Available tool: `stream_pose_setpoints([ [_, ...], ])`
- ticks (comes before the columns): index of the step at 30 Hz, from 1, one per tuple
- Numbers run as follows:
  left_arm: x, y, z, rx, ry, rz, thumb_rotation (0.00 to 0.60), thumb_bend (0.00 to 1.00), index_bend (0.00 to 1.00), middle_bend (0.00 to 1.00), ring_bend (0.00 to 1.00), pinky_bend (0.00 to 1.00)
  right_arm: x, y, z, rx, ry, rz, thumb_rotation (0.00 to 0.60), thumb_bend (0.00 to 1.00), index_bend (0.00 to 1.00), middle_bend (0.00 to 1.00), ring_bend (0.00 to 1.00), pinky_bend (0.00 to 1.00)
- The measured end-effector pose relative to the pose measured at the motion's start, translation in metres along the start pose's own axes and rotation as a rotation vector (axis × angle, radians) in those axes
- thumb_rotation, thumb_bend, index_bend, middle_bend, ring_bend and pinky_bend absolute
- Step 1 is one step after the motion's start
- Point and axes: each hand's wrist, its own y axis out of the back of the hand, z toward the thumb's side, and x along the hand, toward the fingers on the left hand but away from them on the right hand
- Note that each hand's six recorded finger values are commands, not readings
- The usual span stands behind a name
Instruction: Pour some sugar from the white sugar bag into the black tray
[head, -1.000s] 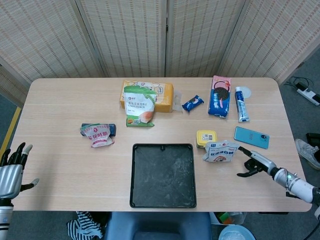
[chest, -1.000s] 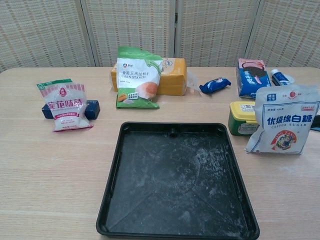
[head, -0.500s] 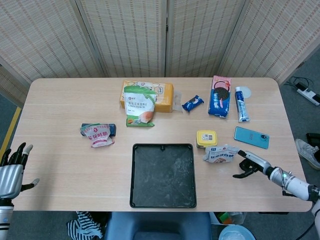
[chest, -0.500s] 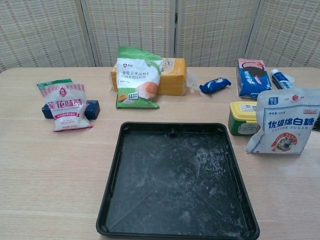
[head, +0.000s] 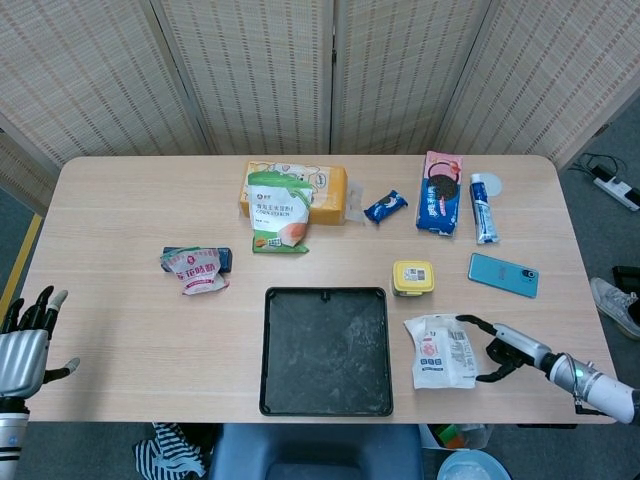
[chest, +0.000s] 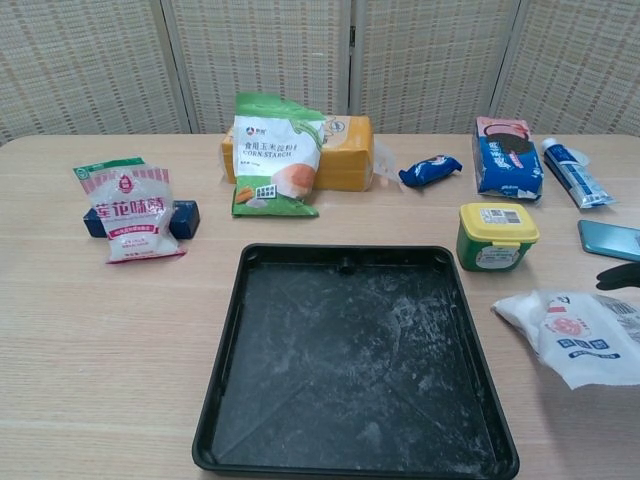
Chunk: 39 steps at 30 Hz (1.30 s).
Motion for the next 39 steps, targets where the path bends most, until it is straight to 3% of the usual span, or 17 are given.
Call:
stream_pose_setpoints([
  [9,-0.001,0.001,0.001,-0.007,-0.002,0.005,0.600,0.17,0.00,0.00,0.20,0.00,0.024,-0.011,0.004,0.211,-0.022,-0.016,0.600,0.19,0.00,0.00,0.78,1.00],
  [12,-0.002,0.001,0.002,-0.007,-0.005,0.005,0.600,0.17,0.00,0.00,0.20,0.00,0.033,-0.012,0.007,0.309,-0.029,-0.050,0.600,0.19,0.00,0.00,0.65,0.91],
  [14,-0.002,0.001,0.002,-0.007,-0.005,0.006,0.600,0.17,0.00,0.00,0.20,0.00,0.038,-0.011,0.008,0.390,-0.036,-0.084,0.600,0.19,0.00,0.00,0.48,0.75],
  [16,-0.002,0.001,0.002,-0.008,-0.004,0.008,0.600,0.17,0.00,0.00,0.20,0.00,0.043,-0.009,0.009,0.467,-0.044,-0.119,0.600,0.19,0.00,0.00,0.29,0.52],
  [18,-0.002,0.001,0.001,-0.007,-0.002,0.008,0.600,0.17,0.00,0.00,0.20,0.00,0.046,-0.006,0.011,0.566,-0.054,-0.171,0.600,0.19,0.00,0.00,0.16,0.35],
  [19,-0.002,0.001,0.001,-0.007,-0.001,0.007,0.600,0.17,0.00,0.00,0.20,0.00,0.047,-0.004,0.012,0.612,-0.058,-0.197,0.600,0.19,0.00,0.00,0.11,0.28],
  [21,-0.002,0.001,0.002,-0.005,-0.001,0.005,0.600,0.17,0.00,0.00,0.20,0.00,0.048,0.002,0.014,0.718,-0.062,-0.267,0.600,0.19,0.00,0.00,0.09,0.25],
  [24,-0.002,0.000,0.002,0.000,0.001,0.003,0.600,0.17,0.00,0.00,0.20,0.00,0.044,0.011,0.019,0.842,-0.060,-0.370,0.600,0.19,0.00,0.00,0.11,0.25],
  [26,-0.001,-0.001,0.001,0.000,0.006,0.001,0.600,0.17,0.00,0.00,0.20,0.00,0.039,0.015,0.018,0.895,-0.060,-0.412,0.600,0.19,0.00,0.00,0.22,0.33],
  [29,-0.001,-0.001,0.000,-0.001,0.013,0.000,0.600,0.17,0.00,0.00,0.20,0.00,0.029,0.020,0.016,0.938,-0.043,-0.456,0.600,0.19,0.00,0.00,0.53,0.58],
  [31,-0.001,0.000,-0.001,-0.002,0.015,0.000,0.600,0.17,0.00,0.00,0.21,0.00,0.022,0.021,0.018,0.972,-0.022,-0.477,0.600,0.19,0.00,0.00,0.65,0.69],
  [39,-0.003,0.000,0.000,-0.007,0.011,0.002,0.600,0.17,0.00,0.00,0.21,0.00,0.004,0.008,0.032,1.189,0.095,-0.511,0.600,0.19,0.00,0.00,0.68,0.74],
])
